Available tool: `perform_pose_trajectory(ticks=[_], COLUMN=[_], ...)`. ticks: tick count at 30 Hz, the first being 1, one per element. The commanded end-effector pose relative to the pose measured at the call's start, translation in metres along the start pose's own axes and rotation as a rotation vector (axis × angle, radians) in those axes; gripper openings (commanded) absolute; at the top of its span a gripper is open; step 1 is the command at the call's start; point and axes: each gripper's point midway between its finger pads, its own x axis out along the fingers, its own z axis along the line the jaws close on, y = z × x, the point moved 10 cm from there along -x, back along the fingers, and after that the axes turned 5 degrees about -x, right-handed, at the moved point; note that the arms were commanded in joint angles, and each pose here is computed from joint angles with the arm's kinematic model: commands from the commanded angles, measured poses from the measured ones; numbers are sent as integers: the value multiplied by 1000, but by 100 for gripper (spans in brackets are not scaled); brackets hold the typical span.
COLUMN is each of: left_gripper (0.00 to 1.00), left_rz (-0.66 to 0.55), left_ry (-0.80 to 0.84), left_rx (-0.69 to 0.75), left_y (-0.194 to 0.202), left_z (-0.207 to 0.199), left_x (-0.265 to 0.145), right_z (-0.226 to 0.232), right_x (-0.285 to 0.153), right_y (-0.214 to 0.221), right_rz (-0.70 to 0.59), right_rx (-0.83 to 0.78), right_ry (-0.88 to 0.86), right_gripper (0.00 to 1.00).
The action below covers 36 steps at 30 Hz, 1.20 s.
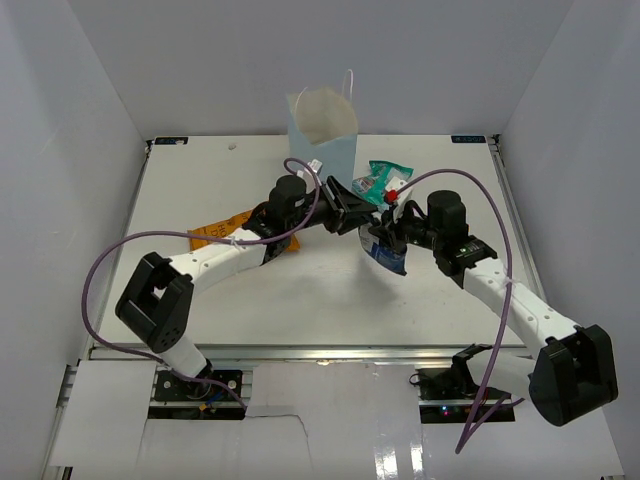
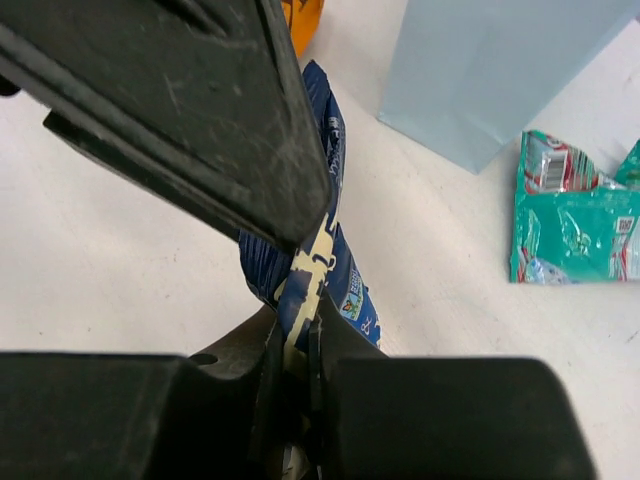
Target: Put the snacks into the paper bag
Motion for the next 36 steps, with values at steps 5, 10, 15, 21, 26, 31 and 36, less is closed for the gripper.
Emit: perform_pose_trajectory(ticks=[5, 10, 15, 21, 26, 31, 36], left_gripper=[56, 60, 63, 68, 73, 78, 78], left_rz=[-165, -255, -328, -447, -539, -600, -591], left_ry=[-58, -217, -335, -398, -389, -382, -399], left_rx=[198, 343, 458, 459, 405, 409, 385], left_y=[-14, -19, -9, 19, 33, 39, 41], left_z=[-39, -51, -44, -2, 27, 25, 27], left_x=[-41, -77, -121, -184, -215, -233, -234], right_z=[-9, -18, -34, -65, -94, -124, -150], right_x=[-6, -10, -13, -2, 17, 51, 92], right_y=[-29, -51, -103, -183, -234, -273, -287], right_rz=[-73, -121, -224, -371, -487, -609, -707], right_rx=[-56, -100, -175, -170, -161, -177, -206], right_ry=[-31, -23, -1, 28, 88, 162, 268], right_gripper=[8, 8, 8, 8, 8, 8, 8])
